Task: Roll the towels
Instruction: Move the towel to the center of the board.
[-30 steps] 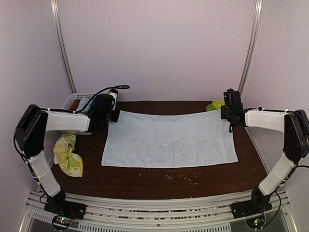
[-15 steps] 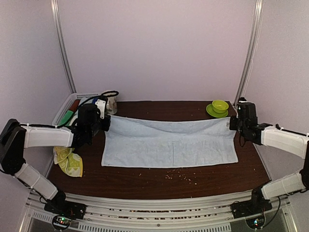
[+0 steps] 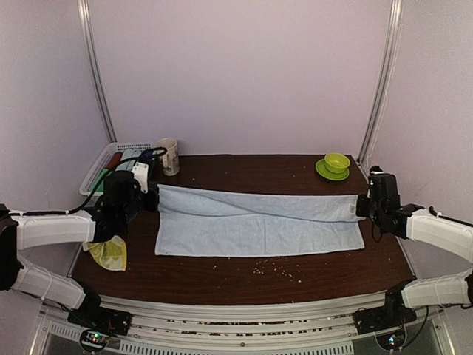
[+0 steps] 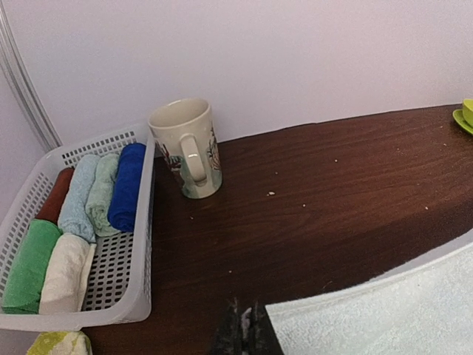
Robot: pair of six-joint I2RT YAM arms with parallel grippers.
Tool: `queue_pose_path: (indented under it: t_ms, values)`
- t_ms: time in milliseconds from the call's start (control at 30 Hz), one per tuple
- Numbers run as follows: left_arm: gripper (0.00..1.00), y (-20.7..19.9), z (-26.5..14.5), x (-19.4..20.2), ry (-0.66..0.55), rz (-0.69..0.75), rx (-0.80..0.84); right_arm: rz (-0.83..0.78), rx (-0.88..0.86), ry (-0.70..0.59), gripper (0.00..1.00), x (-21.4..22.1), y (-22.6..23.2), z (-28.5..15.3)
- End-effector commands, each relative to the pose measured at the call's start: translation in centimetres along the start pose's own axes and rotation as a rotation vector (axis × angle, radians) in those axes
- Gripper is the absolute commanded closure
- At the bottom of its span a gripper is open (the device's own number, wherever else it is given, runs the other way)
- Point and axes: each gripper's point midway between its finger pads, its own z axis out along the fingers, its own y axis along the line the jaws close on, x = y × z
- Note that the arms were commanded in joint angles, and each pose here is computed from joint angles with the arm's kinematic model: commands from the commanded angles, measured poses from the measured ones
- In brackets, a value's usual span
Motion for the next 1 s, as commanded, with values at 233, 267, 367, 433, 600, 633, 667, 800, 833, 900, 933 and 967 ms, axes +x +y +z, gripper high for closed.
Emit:
queue_pose_path:
  t_ms: [233,267,367,433,600,633,667,800,833,900,933,967]
  values:
    - [1.00,-0.4,-1.0,3.0,0.082,-0.026,0.006,0.049,0.069,0.026,1.00,1.6,-2.1,-1.0]
    - [1.00,-0.4,-1.1,3.3,0.090,-0.028,0.002,0.050,0.064,0.032,1.00,1.6,-2.0,-1.0]
    - [1.00,-0.1,-1.4,4.1,0.108,-0.039,-0.005,0.052,0.064,0.055,1.00,2.2,-2.0,-1.1]
    - [0.99,-0.1,-1.6,4.4,0.117,-0.045,-0.005,0.054,0.063,0.070,1.00,2.6,-2.0,-1.1]
    - [0.97,-0.4,-1.7,4.9,0.135,-0.048,0.005,0.055,0.032,0.120,1.00,3.8,-1.1,-0.9]
    - [0.97,-0.4,-1.6,5.1,0.139,-0.046,0.006,0.056,0.029,0.126,1.00,3.9,-1.0,-0.9]
    - [0.97,-0.5,-1.6,5.1,0.142,-0.045,0.008,0.057,0.030,0.130,1.00,4.1,-0.9,-0.8]
    - [0.93,-0.7,-1.8,5.4,0.152,-0.048,0.015,0.059,0.034,0.139,1.00,4.3,-0.8,-0.9]
    - [0.92,-0.8,-1.9,5.5,0.157,-0.049,0.017,0.060,0.034,0.137,1.00,4.3,-0.8,-1.0]
    - [0.89,-0.9,-2.1,5.7,0.160,-0.050,0.023,0.064,0.042,0.133,1.00,4.2,-1.0,-1.0]
    - [0.88,-1.0,-2.1,5.8,0.163,-0.051,0.024,0.066,0.044,0.132,1.00,4.2,-1.0,-1.1]
    - [0.86,-1.0,-2.2,6.0,0.167,-0.052,0.025,0.066,0.043,0.133,1.00,4.2,-1.0,-1.1]
